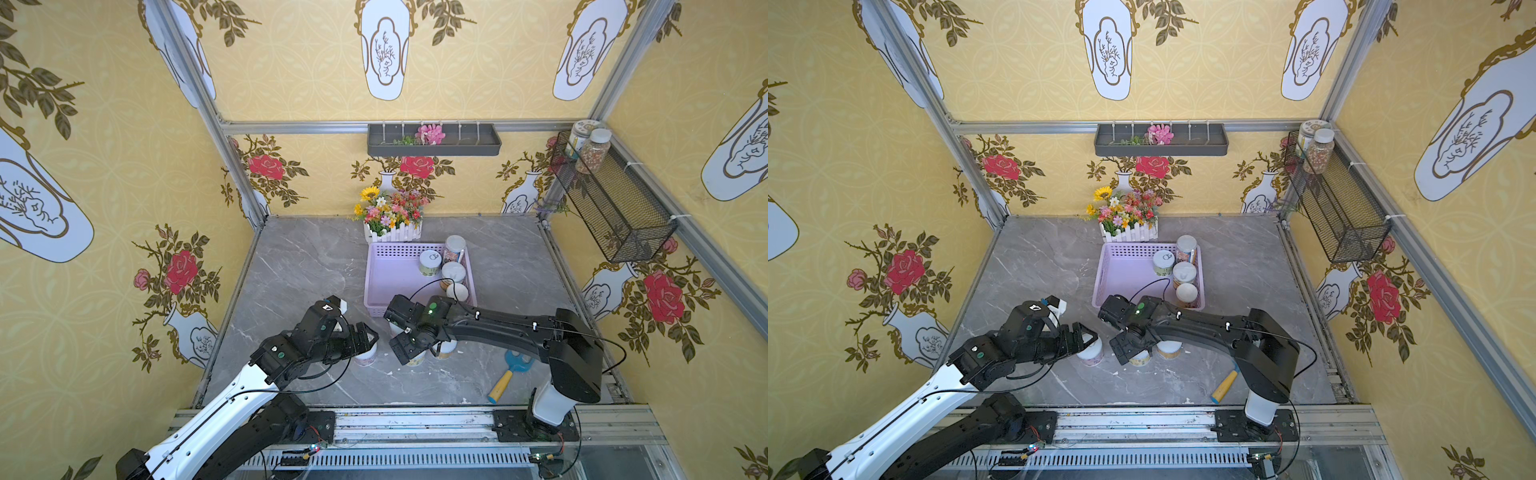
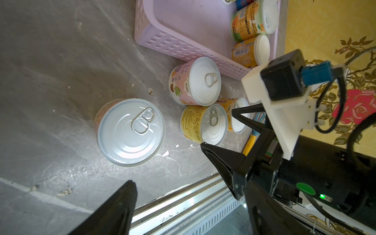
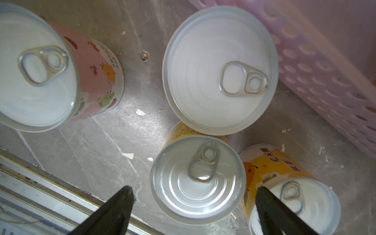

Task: Put the canned food in the basket
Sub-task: Pick up the canned food from the center of the board.

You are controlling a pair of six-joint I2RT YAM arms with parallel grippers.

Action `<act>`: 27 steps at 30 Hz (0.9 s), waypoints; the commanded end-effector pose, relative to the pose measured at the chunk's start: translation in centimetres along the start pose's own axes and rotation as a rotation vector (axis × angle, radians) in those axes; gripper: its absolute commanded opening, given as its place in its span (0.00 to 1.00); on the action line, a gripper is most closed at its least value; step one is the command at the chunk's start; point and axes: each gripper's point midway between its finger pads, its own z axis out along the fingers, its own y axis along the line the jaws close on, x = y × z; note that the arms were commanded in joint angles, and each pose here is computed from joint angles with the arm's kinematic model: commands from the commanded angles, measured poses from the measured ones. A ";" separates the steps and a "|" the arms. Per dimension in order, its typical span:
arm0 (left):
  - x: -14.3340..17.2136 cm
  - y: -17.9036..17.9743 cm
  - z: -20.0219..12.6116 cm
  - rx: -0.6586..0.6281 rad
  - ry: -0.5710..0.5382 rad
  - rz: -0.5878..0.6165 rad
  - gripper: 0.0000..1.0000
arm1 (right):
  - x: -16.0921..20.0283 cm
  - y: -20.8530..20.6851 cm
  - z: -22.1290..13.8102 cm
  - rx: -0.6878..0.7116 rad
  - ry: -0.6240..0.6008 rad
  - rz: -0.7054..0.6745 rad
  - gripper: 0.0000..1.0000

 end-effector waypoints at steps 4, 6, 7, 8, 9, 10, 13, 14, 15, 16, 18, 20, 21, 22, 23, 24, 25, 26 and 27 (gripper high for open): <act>0.1 0.1 0.1 -0.004 -0.004 0.015 0.89 | -0.2 0.4 0.9 -0.031 0.029 0.019 0.94; 0.1 0.2 0.0 -0.008 -0.005 0.013 0.89 | -0.1 0.4 1.2 -0.028 0.041 0.021 0.93; 0.0 0.1 0.0 -0.007 -0.006 0.013 0.89 | -0.1 0.4 1.4 -0.026 0.047 0.021 0.93; 0.1 0.1 0.0 -0.007 -0.006 0.014 0.89 | 0.0 0.5 1.5 -0.029 0.054 0.021 0.92; 0.1 0.1 0.0 -0.007 -0.005 0.014 0.89 | 0.1 0.4 1.6 -0.027 0.059 0.022 0.91; 0.1 0.1 0.0 -0.007 -0.006 0.015 0.89 | 0.2 0.5 1.7 -0.028 0.066 0.020 0.90; 0.1 0.1 0.0 -0.006 -0.005 0.014 0.89 | 0.6 0.4 1.9 -0.027 0.083 0.021 0.89; 0.1 0.1 0.0 -0.007 -0.004 0.015 0.89 | 0.9 0.3 1.9 -0.022 0.092 0.020 0.89; 0.1 0.1 0.1 -0.008 -0.003 0.015 0.89 | 1.1 0.2 1.9 -0.018 0.100 0.022 0.89; 0.0 0.1 0.0 -0.007 -0.006 0.016 0.89 | 1.3 0.1 1.9 -0.013 0.107 0.023 0.88; 0.1 0.1 0.1 -0.008 -0.001 0.015 0.89 | 1.7 -0.2 1.9 -0.004 0.117 0.025 0.87; 0.1 0.2 0.2 -0.013 0.003 0.014 0.89 | 1.9 -0.3 1.9 0.004 0.125 0.023 0.87; 0.1 0.1 0.2 -0.012 0.003 0.014 0.89 | 2.0 -0.5 1.9 0.012 0.129 0.022 0.87; 0.1 0.2 0.2 -0.013 0.003 0.014 0.89 | 2.0 -0.5 1.9 0.015 0.130 0.022 0.86; 0.1 0.2 0.2 -0.014 0.002 0.013 0.89 | 1.9 -0.5 1.8 0.014 0.127 0.023 0.86; 0.1 0.2 0.2 -0.015 0.002 0.013 0.89 | 1.9 -0.4 1.8 0.012 0.124 0.021 0.85; 0.1 0.1 0.2 -0.013 0.001 0.014 0.89 | 1.7 -0.4 1.8 0.008 0.119 0.023 0.85; 0.0 0.1 0.2 -0.014 -0.001 0.014 0.89 | 1.7 -0.3 1.8 0.007 0.119 0.021 0.84; 0.0 0.1 0.2 -0.014 -0.002 0.014 0.89 | 1.6 -0.3 1.8 0.005 0.116 0.021 0.84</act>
